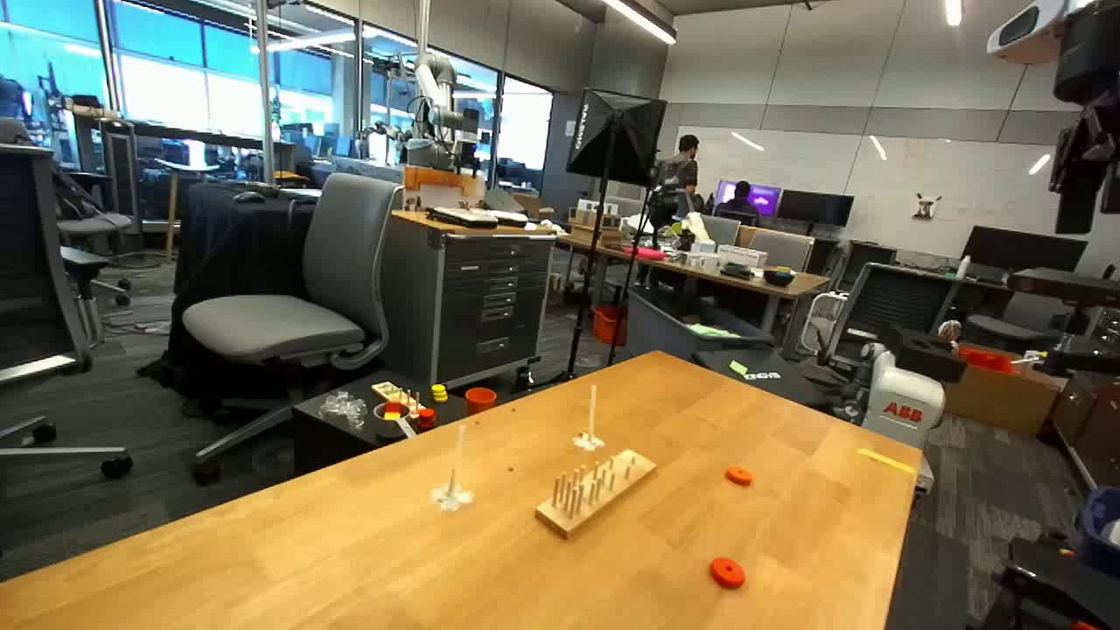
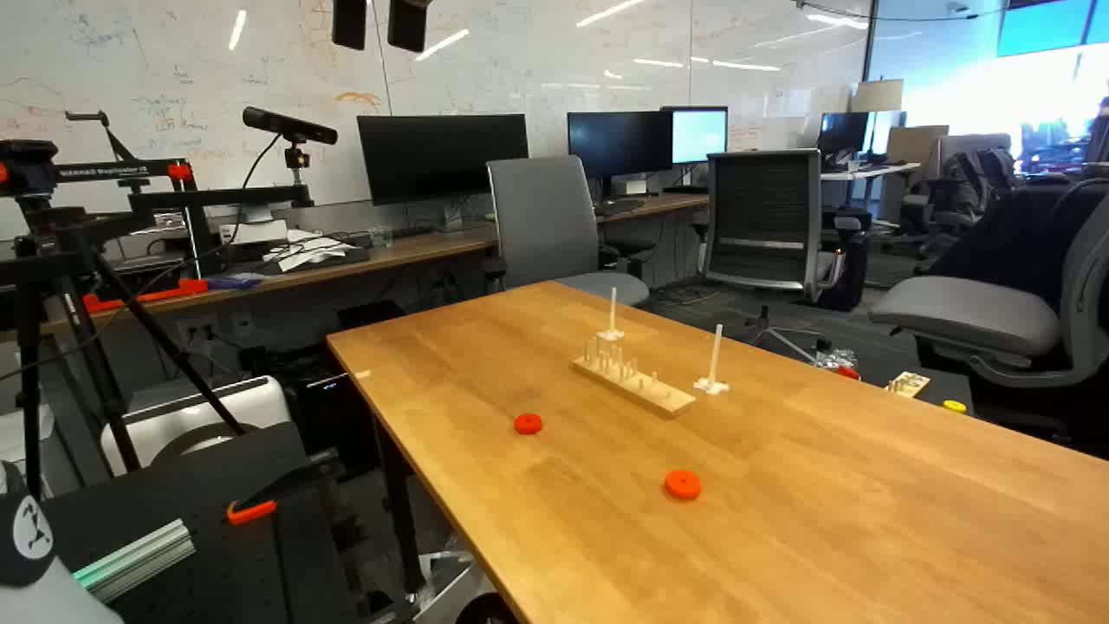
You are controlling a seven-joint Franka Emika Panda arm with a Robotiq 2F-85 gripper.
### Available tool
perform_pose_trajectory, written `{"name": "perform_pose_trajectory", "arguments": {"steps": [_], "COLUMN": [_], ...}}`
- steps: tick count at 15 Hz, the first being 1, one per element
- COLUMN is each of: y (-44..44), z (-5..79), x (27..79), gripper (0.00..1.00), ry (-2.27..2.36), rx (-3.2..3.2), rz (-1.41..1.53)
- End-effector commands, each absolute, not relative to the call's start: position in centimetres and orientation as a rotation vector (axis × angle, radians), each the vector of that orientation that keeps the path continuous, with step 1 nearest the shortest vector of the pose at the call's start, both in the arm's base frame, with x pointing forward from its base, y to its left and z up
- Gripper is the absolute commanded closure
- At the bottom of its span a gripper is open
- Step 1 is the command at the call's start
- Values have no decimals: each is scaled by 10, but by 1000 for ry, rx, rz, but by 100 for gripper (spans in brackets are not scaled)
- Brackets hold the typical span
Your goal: Put the right orange object on the wooden board
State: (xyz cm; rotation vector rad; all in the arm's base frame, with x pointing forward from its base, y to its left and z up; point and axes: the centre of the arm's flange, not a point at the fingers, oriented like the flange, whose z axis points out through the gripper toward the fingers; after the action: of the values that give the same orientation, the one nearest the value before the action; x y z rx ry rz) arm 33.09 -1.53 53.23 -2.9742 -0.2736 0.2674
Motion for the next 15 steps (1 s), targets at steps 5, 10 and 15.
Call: {"name": "perform_pose_trajectory", "arguments": {"steps": [5, 10, 15], "y": [-8, -14, -53], "z": [532, 512, 478], "x": [351, 450, 532], "gripper": [0, 0, 0], "ry": [-210, 175, 491], "rx": [-3004, -3022, -2927], "rz": [311, 462, 632]}}
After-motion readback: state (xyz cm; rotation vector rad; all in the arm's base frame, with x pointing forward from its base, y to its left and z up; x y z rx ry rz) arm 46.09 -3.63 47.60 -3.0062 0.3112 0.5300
